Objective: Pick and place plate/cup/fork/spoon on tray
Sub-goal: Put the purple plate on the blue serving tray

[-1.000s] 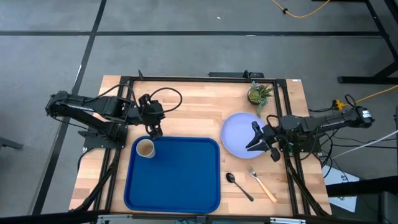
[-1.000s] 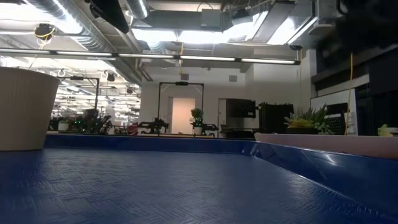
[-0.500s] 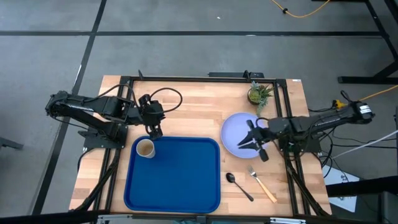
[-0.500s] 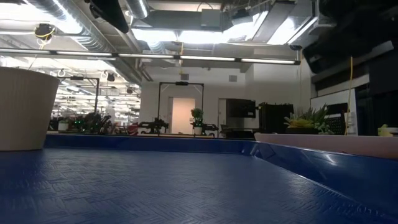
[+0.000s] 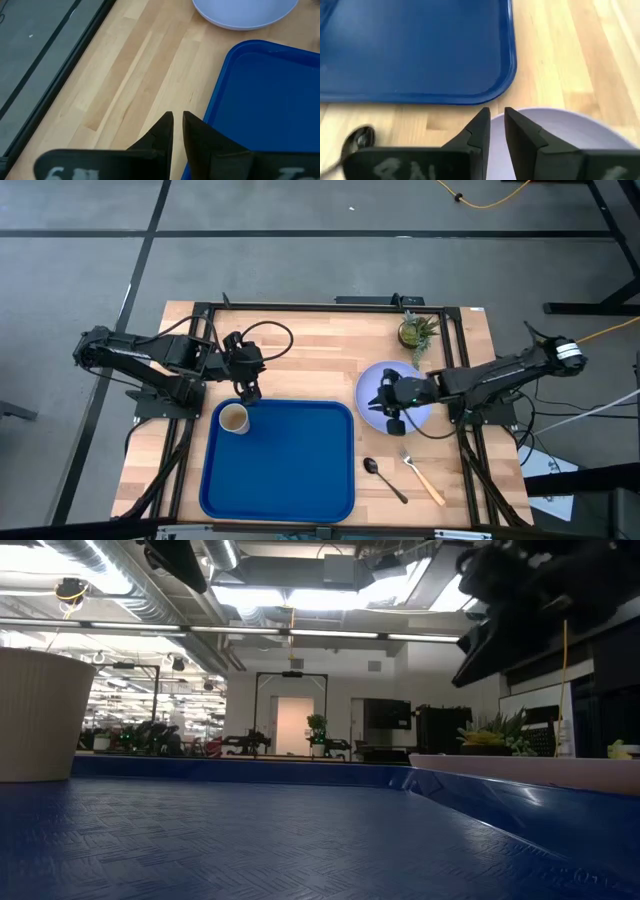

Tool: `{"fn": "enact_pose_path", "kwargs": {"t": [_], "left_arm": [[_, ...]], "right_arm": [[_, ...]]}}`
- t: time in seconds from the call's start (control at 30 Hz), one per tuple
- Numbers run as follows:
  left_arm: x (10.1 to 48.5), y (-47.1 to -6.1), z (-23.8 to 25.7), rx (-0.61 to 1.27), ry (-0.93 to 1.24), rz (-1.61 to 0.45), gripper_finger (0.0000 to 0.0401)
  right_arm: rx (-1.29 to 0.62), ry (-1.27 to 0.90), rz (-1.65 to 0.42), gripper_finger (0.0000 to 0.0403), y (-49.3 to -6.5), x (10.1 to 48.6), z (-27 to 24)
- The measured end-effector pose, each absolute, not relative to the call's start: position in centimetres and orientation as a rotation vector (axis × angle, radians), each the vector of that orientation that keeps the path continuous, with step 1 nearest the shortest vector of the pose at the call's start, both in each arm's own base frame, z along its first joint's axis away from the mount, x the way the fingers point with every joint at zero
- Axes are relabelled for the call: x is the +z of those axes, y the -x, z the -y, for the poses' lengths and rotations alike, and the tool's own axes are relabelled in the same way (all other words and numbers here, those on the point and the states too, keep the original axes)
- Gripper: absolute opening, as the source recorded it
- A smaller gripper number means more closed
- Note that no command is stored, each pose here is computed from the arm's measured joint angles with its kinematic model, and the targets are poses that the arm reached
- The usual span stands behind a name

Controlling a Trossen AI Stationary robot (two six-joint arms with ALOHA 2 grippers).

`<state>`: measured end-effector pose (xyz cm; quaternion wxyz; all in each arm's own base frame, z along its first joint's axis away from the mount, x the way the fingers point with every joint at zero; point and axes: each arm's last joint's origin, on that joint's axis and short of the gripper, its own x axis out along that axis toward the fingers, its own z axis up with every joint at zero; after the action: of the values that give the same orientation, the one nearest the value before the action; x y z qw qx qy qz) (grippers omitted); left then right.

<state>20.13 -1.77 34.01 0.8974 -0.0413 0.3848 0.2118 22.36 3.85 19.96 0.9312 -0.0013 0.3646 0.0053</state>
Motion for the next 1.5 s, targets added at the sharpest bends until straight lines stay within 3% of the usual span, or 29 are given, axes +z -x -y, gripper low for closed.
{"fn": "enact_pose_path", "kwargs": {"t": [0.23, 0.47, 0.7, 1.5], "left_arm": [[34.0, -20.1, 1.8, 0.439, 0.086, -0.797, 0.0034], [34.0, -20.1, 1.8, 0.439, 0.086, -0.797, 0.0034], [34.0, -20.1, 1.8, 0.439, 0.086, -0.797, 0.0034], [34.0, -20.1, 1.8, 0.439, 0.086, -0.797, 0.0034]], "right_arm": [[-0.036, -0.099, -0.856, 0.0062, -24.1, 18.8, -4.8], [-0.217, -0.322, -0.890, 0.0081, -24.0, 18.1, -4.7], [-0.156, -0.290, -0.949, 0.0138, -23.5, 17.7, -6.2], [-0.162, -0.225, -1.182, 0.0132, -23.9, 14.2, -8.6]]}}
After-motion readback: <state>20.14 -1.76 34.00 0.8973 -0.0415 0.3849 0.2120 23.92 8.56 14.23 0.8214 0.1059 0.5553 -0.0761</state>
